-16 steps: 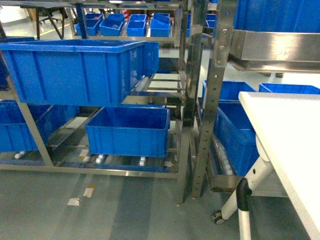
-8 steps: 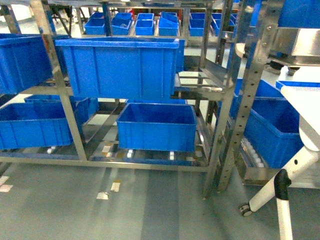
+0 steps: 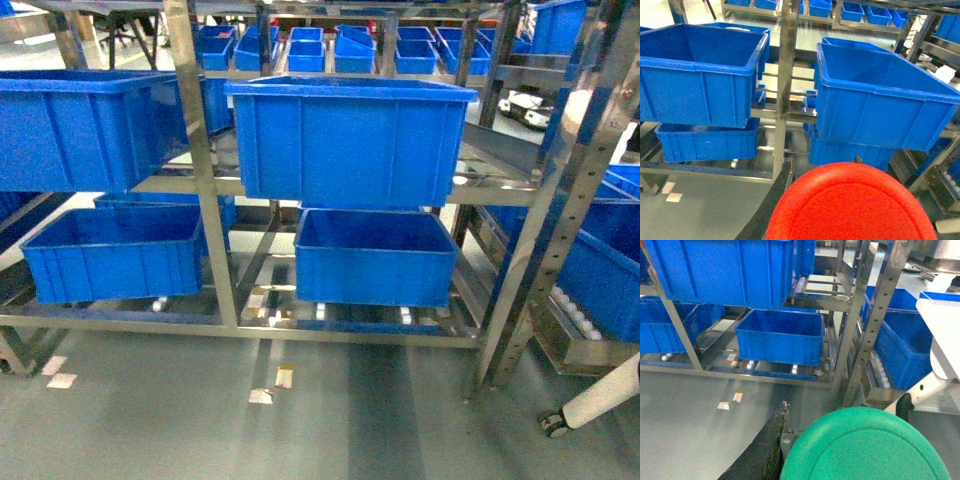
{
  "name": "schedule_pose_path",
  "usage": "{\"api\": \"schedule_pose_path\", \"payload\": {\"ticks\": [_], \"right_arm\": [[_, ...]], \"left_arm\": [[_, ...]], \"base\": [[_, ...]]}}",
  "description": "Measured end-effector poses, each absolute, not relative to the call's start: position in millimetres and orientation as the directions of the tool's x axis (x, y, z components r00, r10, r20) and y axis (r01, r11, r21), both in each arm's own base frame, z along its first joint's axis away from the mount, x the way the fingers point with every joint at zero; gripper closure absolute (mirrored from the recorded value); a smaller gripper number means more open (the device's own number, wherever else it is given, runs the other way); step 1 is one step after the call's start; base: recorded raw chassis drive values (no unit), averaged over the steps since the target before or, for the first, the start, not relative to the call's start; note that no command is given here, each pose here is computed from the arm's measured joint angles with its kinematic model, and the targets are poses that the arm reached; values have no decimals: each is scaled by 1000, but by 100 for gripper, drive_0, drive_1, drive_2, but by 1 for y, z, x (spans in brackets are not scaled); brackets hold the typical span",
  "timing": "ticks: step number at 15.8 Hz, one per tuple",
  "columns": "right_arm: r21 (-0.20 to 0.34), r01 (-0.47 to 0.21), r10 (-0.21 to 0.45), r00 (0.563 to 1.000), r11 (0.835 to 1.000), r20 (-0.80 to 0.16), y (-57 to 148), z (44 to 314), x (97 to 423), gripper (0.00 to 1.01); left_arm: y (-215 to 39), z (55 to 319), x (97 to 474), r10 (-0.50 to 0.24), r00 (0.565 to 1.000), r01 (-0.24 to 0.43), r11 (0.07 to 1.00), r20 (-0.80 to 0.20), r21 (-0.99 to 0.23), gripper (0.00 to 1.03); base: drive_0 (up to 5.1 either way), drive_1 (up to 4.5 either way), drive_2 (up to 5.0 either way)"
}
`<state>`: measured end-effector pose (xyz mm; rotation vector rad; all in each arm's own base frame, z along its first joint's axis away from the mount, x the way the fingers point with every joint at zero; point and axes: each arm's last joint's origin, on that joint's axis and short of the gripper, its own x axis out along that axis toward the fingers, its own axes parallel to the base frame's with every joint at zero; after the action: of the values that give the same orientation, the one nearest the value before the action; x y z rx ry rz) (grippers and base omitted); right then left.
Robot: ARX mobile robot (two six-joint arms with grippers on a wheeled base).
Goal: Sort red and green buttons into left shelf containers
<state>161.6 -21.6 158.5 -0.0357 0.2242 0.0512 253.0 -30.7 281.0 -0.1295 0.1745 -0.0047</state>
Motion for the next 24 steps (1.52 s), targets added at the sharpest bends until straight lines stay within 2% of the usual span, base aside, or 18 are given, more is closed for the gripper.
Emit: {"api": "schedule_pose_path", "payload": {"ticks": [10, 18, 21, 24], "right_arm": [[-29, -55, 47, 973, 998, -226, -22, 158, 162, 67], [-30, -56, 47, 974, 998, -223, -22, 158, 161, 67], [-30, -54, 46, 974, 998, -223, -22, 158, 161, 67], [-29, -54, 46, 973, 998, -227, -22, 158, 161, 67]], "left_arm": [[-31, 281, 253, -17, 985, -5, 992, -172, -129, 77], [-30, 281, 253, -10, 985, -13, 992, -174, -129, 77], [-32, 281, 253, -28, 985, 6, 991, -170, -130, 77], [-31, 281, 253, -20, 984, -3, 992, -175, -130, 77]], "base": [[-378, 468, -90], [-76, 408, -367], [-309, 489, -191], [-389, 464, -66]]}}
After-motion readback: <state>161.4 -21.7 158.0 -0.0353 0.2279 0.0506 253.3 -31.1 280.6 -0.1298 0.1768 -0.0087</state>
